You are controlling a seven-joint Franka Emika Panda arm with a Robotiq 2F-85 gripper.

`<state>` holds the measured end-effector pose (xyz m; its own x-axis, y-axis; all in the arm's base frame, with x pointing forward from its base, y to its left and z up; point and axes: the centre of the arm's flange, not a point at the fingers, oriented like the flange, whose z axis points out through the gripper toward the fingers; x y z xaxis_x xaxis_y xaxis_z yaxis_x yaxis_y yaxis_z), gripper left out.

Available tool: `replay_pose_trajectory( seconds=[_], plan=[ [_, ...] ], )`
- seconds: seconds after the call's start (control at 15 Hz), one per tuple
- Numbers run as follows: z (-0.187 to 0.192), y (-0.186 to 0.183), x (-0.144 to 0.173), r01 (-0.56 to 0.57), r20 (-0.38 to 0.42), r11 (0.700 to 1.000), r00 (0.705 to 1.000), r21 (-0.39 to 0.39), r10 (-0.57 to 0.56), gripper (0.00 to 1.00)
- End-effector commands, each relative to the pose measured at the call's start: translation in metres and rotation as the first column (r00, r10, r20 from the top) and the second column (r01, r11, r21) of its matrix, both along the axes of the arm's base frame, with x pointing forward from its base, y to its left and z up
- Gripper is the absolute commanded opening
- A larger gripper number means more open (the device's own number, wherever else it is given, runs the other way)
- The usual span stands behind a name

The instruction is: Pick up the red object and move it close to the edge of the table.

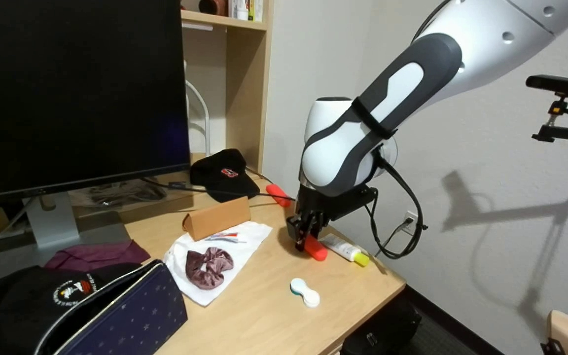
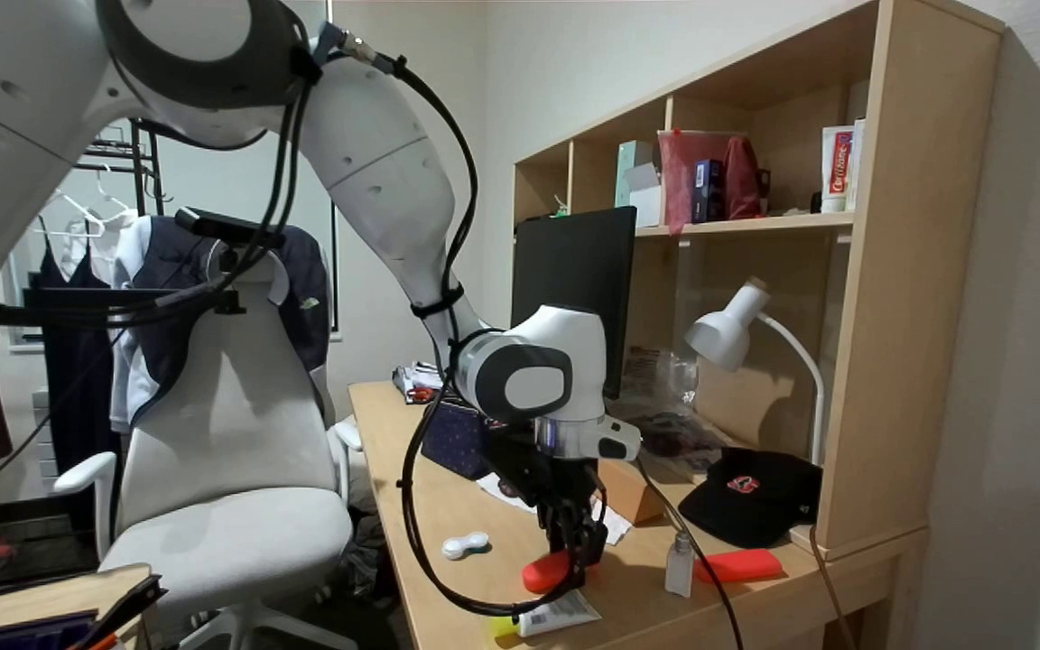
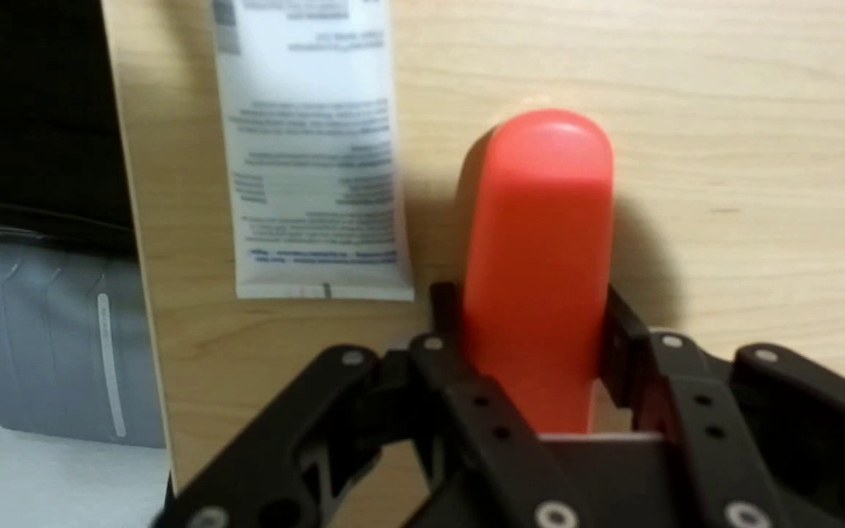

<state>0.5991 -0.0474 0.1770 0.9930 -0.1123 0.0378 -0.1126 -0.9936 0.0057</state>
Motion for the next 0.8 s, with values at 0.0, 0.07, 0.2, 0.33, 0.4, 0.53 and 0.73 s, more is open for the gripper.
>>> replay_pose_trajectory(
  seconds=[0.0, 0.07, 0.2, 0.33, 0.4, 0.53, 0.73],
  plan=[
    [-0.017, 0.0, -0.013, -0.033, -0.001, 0.999, 0.999, -0.022, 0.033, 0.21],
    [-0.015, 0.001, -0.016, -0.029, 0.0, 0.999, 1.0, -0.031, 0.029, 0.21],
    [-0.007, 0.002, -0.03, -0.013, 0.036, 0.999, 0.999, -0.035, 0.014, 0.21],
    [0.0, 0.004, -0.043, -0.008, 0.101, 1.0, 0.995, -0.024, 0.01, 0.21],
    [0.003, 0.004, -0.052, -0.008, 0.129, 1.0, 0.992, -0.018, 0.011, 0.21],
    [0.004, 0.006, -0.065, 0.008, 0.156, 1.0, 0.988, -0.028, -0.004, 0.21],
    [0.012, 0.004, -0.083, 0.012, 0.219, 1.0, 0.976, -0.026, -0.006, 0.21]
  ],
)
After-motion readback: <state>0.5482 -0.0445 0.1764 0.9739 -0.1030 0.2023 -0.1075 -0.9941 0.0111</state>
